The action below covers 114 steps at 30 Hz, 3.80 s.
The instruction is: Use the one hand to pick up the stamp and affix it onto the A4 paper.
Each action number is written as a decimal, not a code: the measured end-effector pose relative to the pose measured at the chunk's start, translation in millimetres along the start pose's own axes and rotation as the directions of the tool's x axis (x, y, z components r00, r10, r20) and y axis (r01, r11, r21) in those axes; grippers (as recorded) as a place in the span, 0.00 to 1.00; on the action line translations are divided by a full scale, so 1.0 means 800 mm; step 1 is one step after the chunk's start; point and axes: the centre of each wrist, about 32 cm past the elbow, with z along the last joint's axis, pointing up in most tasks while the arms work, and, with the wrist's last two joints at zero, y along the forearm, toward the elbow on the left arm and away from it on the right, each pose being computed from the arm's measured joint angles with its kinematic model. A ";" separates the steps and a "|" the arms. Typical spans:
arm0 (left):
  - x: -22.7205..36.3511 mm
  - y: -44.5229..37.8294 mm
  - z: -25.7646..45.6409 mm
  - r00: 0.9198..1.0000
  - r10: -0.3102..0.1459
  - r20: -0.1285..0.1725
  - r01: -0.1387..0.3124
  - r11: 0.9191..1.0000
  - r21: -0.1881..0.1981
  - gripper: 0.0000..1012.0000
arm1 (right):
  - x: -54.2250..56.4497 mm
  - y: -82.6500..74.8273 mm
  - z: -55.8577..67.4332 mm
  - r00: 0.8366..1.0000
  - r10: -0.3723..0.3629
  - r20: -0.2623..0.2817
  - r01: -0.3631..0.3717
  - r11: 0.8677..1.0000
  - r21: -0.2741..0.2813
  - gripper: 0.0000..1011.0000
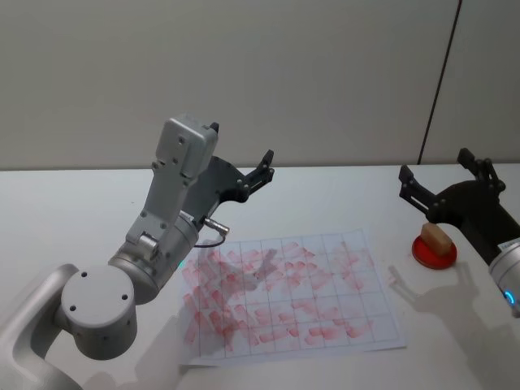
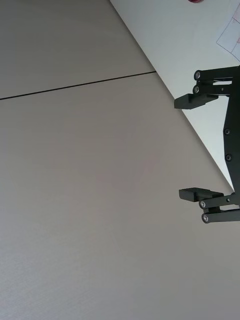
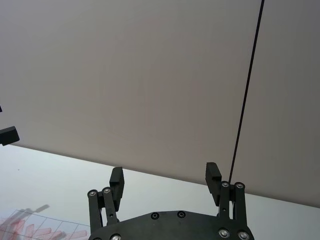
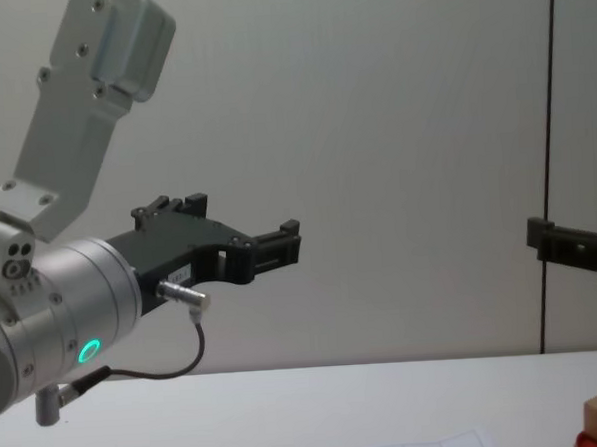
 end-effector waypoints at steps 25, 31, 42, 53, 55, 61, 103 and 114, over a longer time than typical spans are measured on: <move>0.0000 0.000 0.0000 1.000 0.000 0.000 0.000 1.000 0.000 0.99 | 0.001 0.000 0.000 1.000 -0.001 0.000 0.001 1.000 0.000 0.99; 0.0000 0.000 0.0000 1.000 0.000 0.000 0.000 1.000 0.000 0.99 | 0.007 0.002 -0.001 1.000 -0.010 -0.009 0.009 1.000 -0.013 0.99; 0.0000 0.000 0.0000 1.000 0.000 0.000 0.000 1.000 0.000 0.99 | 0.038 0.013 -0.011 0.999 -0.040 -0.037 0.036 0.993 -0.111 0.99; 0.0000 0.000 0.0000 1.000 0.000 0.000 0.000 1.000 0.000 0.99 | 0.062 0.025 -0.030 0.999 -0.041 -0.021 0.035 0.973 -0.227 0.99; 0.0000 0.000 0.0000 1.000 0.000 0.000 0.000 1.000 0.000 0.99 | 0.066 0.027 -0.034 0.999 -0.037 -0.015 0.032 0.968 -0.249 0.99; 0.0000 0.000 0.0000 1.000 0.000 0.000 0.000 1.000 0.000 0.99 | 0.071 0.030 -0.048 1.000 -0.031 -0.006 0.027 0.952 -0.305 0.99; 0.0000 0.000 0.0000 1.000 0.000 0.000 0.000 1.000 0.000 0.99 | 0.058 0.040 -0.083 0.998 0.003 0.057 0.022 0.896 -0.443 0.21; 0.0000 0.000 0.0000 1.000 0.000 0.000 0.000 1.000 0.000 0.99 | 0.058 0.041 -0.087 0.999 -0.018 0.030 0.030 0.886 -0.462 0.21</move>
